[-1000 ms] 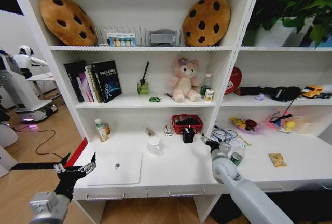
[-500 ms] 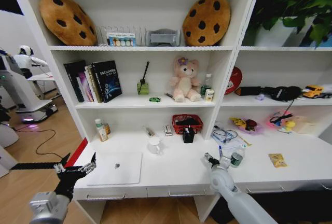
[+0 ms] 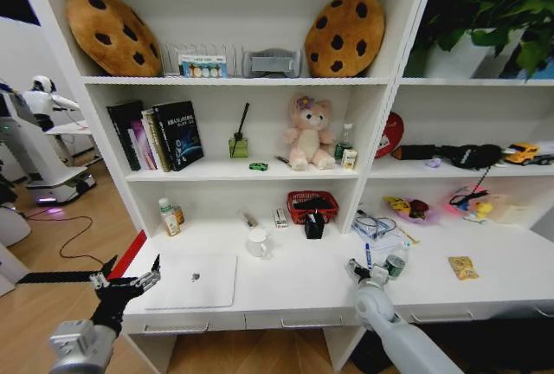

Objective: Organize the objects on the table.

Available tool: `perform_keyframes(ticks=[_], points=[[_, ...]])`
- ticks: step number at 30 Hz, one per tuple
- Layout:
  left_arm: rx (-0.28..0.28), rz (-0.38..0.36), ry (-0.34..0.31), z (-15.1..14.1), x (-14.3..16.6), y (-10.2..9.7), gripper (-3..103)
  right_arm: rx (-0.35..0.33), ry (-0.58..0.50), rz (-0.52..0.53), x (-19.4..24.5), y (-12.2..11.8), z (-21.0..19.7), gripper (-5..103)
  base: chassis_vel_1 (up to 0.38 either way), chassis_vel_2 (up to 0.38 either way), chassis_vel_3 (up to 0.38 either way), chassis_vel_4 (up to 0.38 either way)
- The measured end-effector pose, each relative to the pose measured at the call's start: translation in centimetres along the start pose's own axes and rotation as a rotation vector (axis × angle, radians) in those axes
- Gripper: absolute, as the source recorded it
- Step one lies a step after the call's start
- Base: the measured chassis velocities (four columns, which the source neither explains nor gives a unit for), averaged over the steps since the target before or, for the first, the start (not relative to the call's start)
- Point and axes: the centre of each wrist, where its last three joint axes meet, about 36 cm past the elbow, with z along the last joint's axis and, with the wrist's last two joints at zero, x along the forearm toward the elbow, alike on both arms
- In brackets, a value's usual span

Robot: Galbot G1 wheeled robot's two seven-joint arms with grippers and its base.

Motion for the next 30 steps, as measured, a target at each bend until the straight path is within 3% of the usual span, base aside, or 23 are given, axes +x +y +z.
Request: perform_keyframes(ticks=[2,6,8,11,15,18,24,28,30], points=[[0.000,0.000,0.000,0.0,0.0,0.0,100,0.001,-0.001,0.000,-0.1,0.0,0.0,85,0.000,0.000,0.000,0.000],[0.000,0.000,0.000,0.0,0.0,0.0,100,-0.001,-0.001,-0.012,0.2,0.0,0.3,62,0.000,0.000,0.000,0.000],[0.000,0.000,0.000,0.0,0.0,0.0,100,-0.001,-0.001,-0.017,0.3,0.0,0.3,62,0.000,0.000,0.000,0.000],[0.000,0.000,0.000,0.0,0.0,0.0,100,-0.007,0.000,-0.034,1.0,0.2,0.4,46,0.000,0.000,0.000,0.000],[0.000,0.000,0.000,0.0,0.0,0.0,100,-0.010,0.001,-0.040,1.2,0.2,0.3,36,0.000,0.000,0.000,0.000],[0.000,0.000,0.000,0.0,0.0,0.0,100,-0.014,0.003,-0.048,1.5,0.4,0.2,19,0.000,0.000,0.000,0.000],[0.000,0.000,0.000,0.0,0.0,0.0,100,-0.030,0.000,-0.069,2.1,0.6,-0.3,12,0.000,0.000,0.000,0.000],[0.000,0.000,0.000,0.0,0.0,0.0,100,-0.091,-0.037,-0.113,3.1,1.5,-1.9,12,0.000,0.000,0.000,0.000],[0.000,0.000,0.000,0.0,0.0,0.0,100,-0.195,-0.059,-0.205,4.9,2.8,-4.7,12,0.000,0.000,0.000,0.000]])
